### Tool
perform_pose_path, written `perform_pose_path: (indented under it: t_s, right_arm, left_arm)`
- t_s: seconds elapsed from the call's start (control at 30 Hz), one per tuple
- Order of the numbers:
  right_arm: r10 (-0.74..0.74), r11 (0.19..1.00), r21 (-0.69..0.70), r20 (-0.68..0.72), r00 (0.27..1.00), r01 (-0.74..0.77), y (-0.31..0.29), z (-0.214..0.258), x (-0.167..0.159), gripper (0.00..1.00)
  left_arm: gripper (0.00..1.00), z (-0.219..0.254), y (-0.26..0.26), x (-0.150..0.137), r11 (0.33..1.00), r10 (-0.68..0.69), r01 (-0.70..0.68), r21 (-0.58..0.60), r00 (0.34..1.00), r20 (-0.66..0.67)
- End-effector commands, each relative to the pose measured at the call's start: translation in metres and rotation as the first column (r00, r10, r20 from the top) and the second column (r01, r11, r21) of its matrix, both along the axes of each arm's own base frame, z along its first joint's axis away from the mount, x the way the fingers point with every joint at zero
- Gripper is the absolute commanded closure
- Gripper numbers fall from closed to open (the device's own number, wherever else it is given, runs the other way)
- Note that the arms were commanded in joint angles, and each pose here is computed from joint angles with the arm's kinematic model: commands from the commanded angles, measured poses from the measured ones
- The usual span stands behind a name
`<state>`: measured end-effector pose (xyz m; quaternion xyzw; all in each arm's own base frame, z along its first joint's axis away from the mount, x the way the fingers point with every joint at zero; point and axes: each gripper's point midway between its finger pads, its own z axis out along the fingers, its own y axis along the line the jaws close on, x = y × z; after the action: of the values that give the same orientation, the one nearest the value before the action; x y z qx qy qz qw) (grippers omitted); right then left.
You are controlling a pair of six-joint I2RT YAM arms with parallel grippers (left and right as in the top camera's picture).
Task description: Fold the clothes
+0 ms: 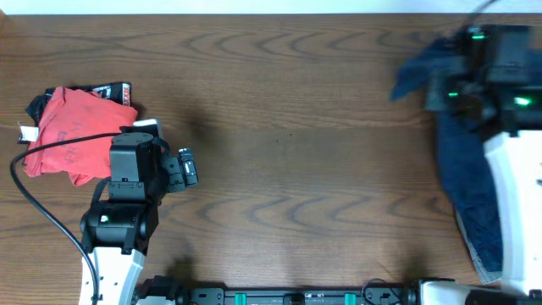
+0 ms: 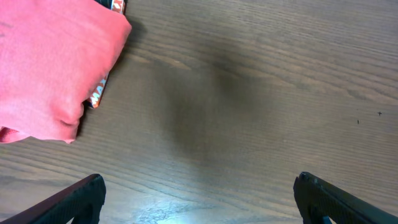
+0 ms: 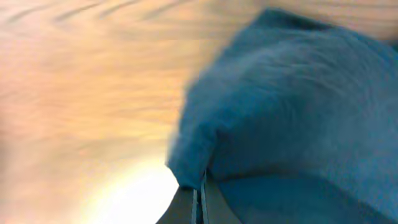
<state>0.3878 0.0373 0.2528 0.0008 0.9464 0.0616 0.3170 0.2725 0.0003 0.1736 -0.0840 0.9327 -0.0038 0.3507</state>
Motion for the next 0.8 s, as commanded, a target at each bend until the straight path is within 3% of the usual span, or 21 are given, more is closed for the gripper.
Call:
perform_pose_path:
  t_s: [0.0,0.23,0.3,0.33,0.43,0.53,0.57,0.67,0.77]
  right_arm:
    - [0.188,0.971,0.153,-0.024,0.982,-0.182,0.075,-0.018,0.001,0.99]
    - [0.324,0.916,0.193,0.165,0.932,-0.352,0.176,-0.021,0.043,0.94]
    - [0.329,0.903,0.212,0.222,0.918,-0.375,0.198,-0.021,0.056,0.88]
    - [0.334,0.896,0.217,0.250,0.909,-0.388,0.208,-0.022,0.062,0.73]
    - [0.334,0.898,0.205,0.256,0.907,-0.388,0.215,-0.030,0.068,0.45]
    - [0.234,0.962,0.101,0.162,0.959,-0.252,0.177,-0.051,0.069,0.27]
    - [0.185,0.980,0.050,0.130,0.974,-0.193,0.158,-0.057,0.068,0.25]
    - [-0.017,0.994,-0.105,0.036,0.999,0.021,0.089,-0.067,0.056,0.03]
    - [-0.212,0.960,-0.195,-0.040,0.977,0.200,0.020,-0.065,0.031,0.01]
  left_arm:
    - [0.02,0.009,0.001,0.004,1.000,0.012,-0.012,-0.006,1.000,0.025]
    - [0.02,0.012,0.001,0.007,1.000,0.012,-0.012,-0.008,0.999,0.045]
    - [0.02,0.013,0.001,0.009,1.000,0.012,-0.012,-0.008,0.999,0.053]
    - [0.02,0.014,0.001,0.010,1.000,0.012,-0.012,-0.008,0.998,0.057]
    - [0.02,0.015,0.001,0.011,1.000,0.012,-0.012,-0.009,0.998,0.064]
    - [0.02,0.015,0.001,0.010,1.000,0.012,-0.011,-0.009,0.998,0.062]
    - [0.02,0.015,0.001,0.010,1.000,0.012,-0.011,-0.009,0.998,0.062]
    - [0.02,0.015,-0.010,0.011,0.998,-0.029,0.032,-0.054,0.997,0.065]
    - [0.02,0.021,-0.042,0.016,0.970,-0.137,0.154,-0.189,0.985,0.100]
